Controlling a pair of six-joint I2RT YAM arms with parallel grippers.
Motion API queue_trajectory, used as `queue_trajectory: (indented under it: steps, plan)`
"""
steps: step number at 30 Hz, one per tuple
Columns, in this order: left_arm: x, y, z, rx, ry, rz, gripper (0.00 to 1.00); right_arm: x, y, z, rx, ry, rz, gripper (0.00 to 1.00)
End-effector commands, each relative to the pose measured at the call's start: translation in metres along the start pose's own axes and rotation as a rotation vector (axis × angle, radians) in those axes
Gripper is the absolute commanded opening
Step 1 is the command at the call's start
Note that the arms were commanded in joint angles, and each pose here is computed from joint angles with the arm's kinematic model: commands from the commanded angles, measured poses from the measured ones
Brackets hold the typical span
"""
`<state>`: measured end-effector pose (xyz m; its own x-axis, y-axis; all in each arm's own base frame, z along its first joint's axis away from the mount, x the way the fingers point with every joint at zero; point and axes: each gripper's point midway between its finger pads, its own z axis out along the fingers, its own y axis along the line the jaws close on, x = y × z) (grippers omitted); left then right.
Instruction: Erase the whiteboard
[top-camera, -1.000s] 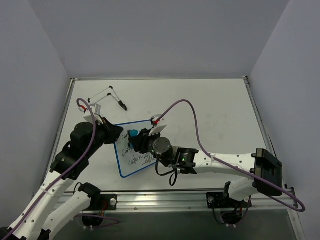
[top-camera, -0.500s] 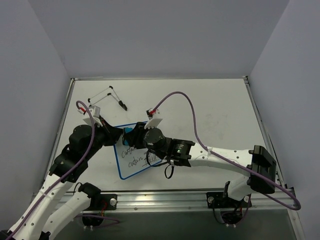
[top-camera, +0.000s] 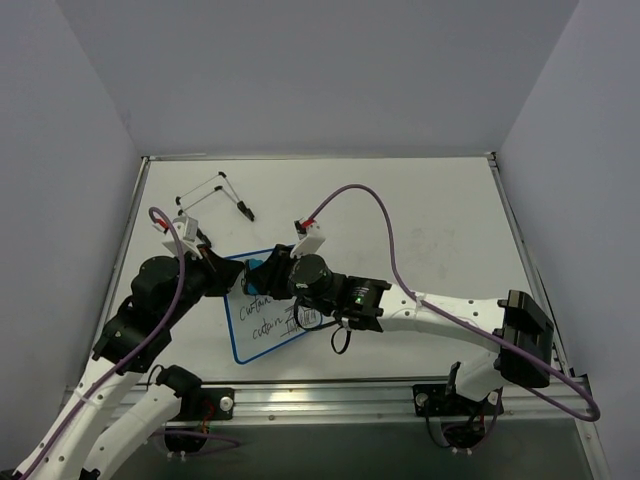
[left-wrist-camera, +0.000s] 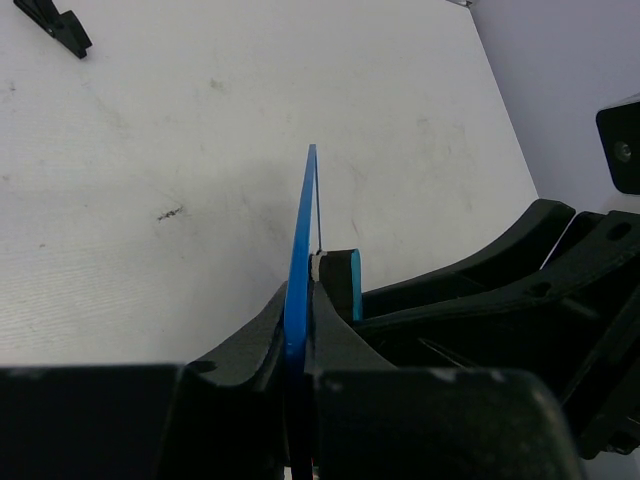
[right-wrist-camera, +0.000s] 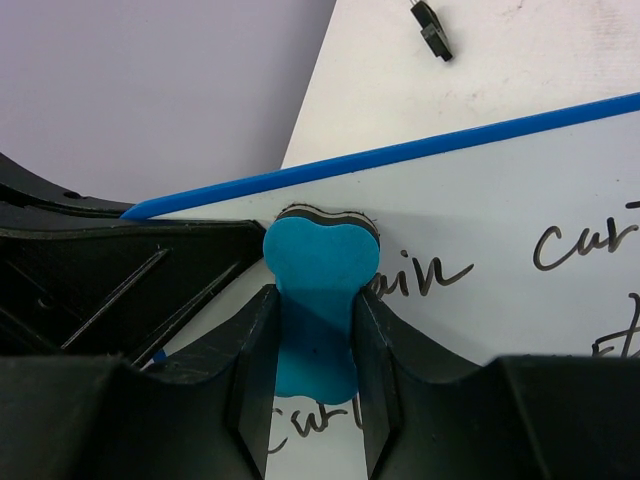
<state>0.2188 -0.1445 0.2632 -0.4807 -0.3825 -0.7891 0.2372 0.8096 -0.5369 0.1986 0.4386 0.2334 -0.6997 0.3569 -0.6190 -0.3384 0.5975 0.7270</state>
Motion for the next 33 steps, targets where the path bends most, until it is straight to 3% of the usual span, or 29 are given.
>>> queue_trajectory:
  steps: [1,7,15,20,26,33]
  plan:
    - [0.019,0.001,-0.005,0.038,0.078,0.104,0.02,0.036,0.007,-0.008,-0.055,0.129,-0.004,0.00]
    - [0.018,-0.001,-0.005,0.046,0.073,0.103,0.02,0.048,0.020,-0.017,-0.093,0.159,-0.030,0.00]
    - [0.017,0.003,-0.006,0.019,0.063,0.098,0.02,0.067,-0.011,-0.019,-0.043,0.192,-0.041,0.00]
    - [0.019,0.000,-0.004,0.034,0.071,0.094,0.02,0.077,0.009,-0.013,-0.097,0.212,-0.102,0.00]
    - [0.021,0.000,-0.006,0.041,0.070,0.088,0.02,0.057,0.026,-0.001,-0.101,0.141,-0.159,0.00]
    - [0.022,0.000,-0.006,0.040,0.077,0.091,0.02,0.068,0.047,-0.003,-0.211,0.192,-0.156,0.00]
